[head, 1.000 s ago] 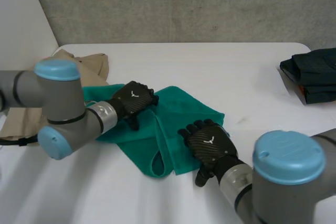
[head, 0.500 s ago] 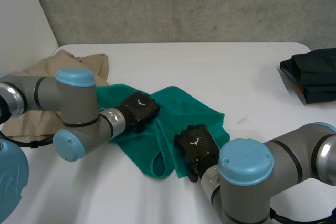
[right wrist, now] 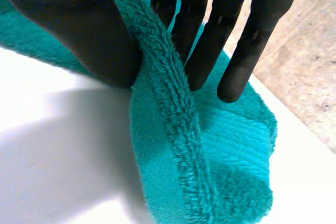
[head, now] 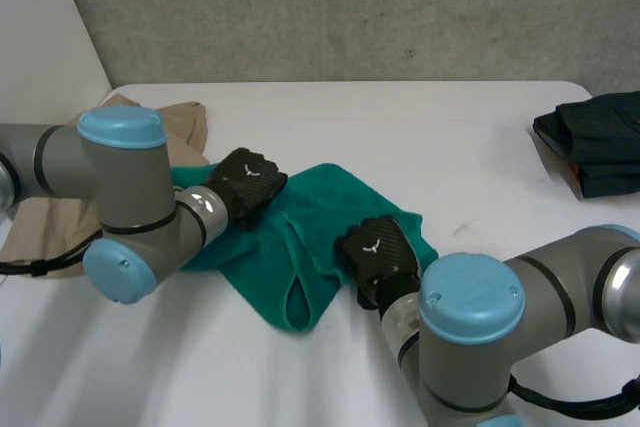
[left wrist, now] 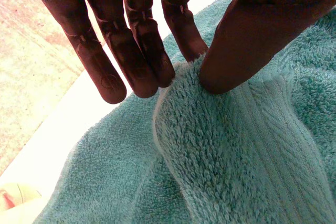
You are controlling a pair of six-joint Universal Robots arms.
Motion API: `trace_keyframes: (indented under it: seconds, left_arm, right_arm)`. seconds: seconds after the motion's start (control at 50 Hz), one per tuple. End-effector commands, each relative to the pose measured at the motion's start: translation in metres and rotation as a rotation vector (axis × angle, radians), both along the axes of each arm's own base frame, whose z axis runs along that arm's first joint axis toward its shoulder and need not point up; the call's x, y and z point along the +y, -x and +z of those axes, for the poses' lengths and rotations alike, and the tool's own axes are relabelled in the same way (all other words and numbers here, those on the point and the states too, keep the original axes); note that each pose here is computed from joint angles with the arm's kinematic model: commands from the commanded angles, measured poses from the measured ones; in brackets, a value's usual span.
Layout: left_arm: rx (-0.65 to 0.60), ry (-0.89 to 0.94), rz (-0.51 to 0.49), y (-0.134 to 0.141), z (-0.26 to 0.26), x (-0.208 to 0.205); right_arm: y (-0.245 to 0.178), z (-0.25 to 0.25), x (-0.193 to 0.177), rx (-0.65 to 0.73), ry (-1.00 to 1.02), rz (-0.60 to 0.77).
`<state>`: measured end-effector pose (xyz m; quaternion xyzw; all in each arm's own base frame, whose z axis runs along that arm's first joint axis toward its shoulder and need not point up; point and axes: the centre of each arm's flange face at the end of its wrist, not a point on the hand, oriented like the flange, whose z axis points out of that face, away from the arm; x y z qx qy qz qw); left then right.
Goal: Fold the laundry.
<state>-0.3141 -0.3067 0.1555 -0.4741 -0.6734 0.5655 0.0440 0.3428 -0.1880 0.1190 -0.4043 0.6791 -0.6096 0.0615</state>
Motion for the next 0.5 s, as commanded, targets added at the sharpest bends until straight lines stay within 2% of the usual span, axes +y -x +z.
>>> trace_keyframes:
  seconds: [0.02, 0.08, 0.14, 0.22, 0.32, 0.4, 0.5]
  left_arm:
    - [0.022, 0.030, 0.024, -0.009, 0.024, 0.005]
    - [0.034, 0.073, 0.044, -0.018, 0.048, 0.010]
    - [0.057, 0.124, 0.070, -0.028, 0.075, 0.016]
    - [0.106, 0.250, 0.148, -0.054, 0.132, 0.029]
    - [0.223, 0.399, 0.253, -0.085, 0.198, 0.045]
    - [0.274, 0.405, 0.335, -0.106, 0.212, 0.045]
    - [0.240, 0.292, 0.372, -0.113, 0.193, 0.046]
  right_arm:
    - [0.026, 0.053, -0.020, -0.055, 0.068, -0.083]
    - [0.062, 0.091, -0.043, -0.042, 0.114, -0.190]
    - [0.085, 0.118, -0.052, 0.006, 0.142, -0.236]
    - [0.119, 0.181, -0.062, 0.086, 0.221, -0.273]
    - [0.153, 0.242, -0.070, 0.110, 0.313, -0.377]
    - [0.165, 0.269, -0.066, 0.114, 0.326, -0.410]
    - [0.169, 0.261, -0.072, 0.156, 0.255, -0.411]
